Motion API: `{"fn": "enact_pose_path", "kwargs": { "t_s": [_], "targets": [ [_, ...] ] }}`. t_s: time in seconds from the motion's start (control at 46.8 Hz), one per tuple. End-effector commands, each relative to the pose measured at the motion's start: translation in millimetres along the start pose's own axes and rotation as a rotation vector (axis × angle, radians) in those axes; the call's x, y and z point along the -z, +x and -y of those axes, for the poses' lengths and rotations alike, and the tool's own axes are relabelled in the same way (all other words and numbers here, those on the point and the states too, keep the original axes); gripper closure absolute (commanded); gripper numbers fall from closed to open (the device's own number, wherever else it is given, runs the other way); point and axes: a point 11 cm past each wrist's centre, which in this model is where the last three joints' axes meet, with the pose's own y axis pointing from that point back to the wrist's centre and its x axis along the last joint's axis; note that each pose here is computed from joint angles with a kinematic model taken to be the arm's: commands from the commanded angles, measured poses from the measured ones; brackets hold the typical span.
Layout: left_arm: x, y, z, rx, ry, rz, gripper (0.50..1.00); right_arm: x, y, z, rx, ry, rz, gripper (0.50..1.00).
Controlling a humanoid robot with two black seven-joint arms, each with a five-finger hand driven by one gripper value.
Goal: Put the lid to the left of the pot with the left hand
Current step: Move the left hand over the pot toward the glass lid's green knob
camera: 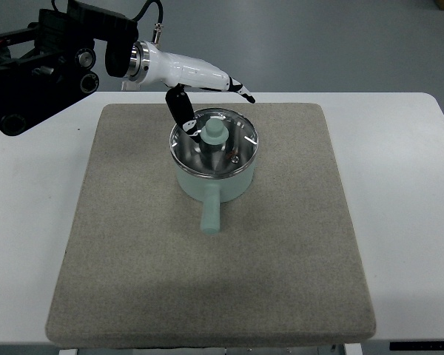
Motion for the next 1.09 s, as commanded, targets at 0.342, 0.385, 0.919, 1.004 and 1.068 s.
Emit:
{"fn": "enact_pose_path", "kwargs": {
  "t_s": [0.342, 0.385, 0.919, 1.004, 1.068],
  "targets": [
    [-0.8, -5.6, 1.9, 0.03, 0.011, 0.038, 0.679, 0.2, 0.1, 0.0, 0.0, 0.001, 0.0, 0.576],
    [0.1, -6.7, 1.7, 0.034, 0.016, 0.042, 0.681, -0.7, 0.1, -0.1, 0.0, -0.001, 0.0, 0.576],
    [2.7, -8.5, -0.5, 0.039, 0.027, 0.053, 0.767, -0.7, 0.1, -0.1, 0.0, -0.001, 0.0, 0.576],
    [3.3, -8.6, -1.0, 0.039, 0.028, 0.055, 0.791, -0.7, 0.1, -0.1, 0.0, -0.001, 0.0, 0.576],
    [3.3, -7.9, -1.2, 0.038, 0.03, 0.056, 0.821, 0.2, -0.4, 0.0, 0.001, 0.0, 0.0, 0.576]
  ]
}}
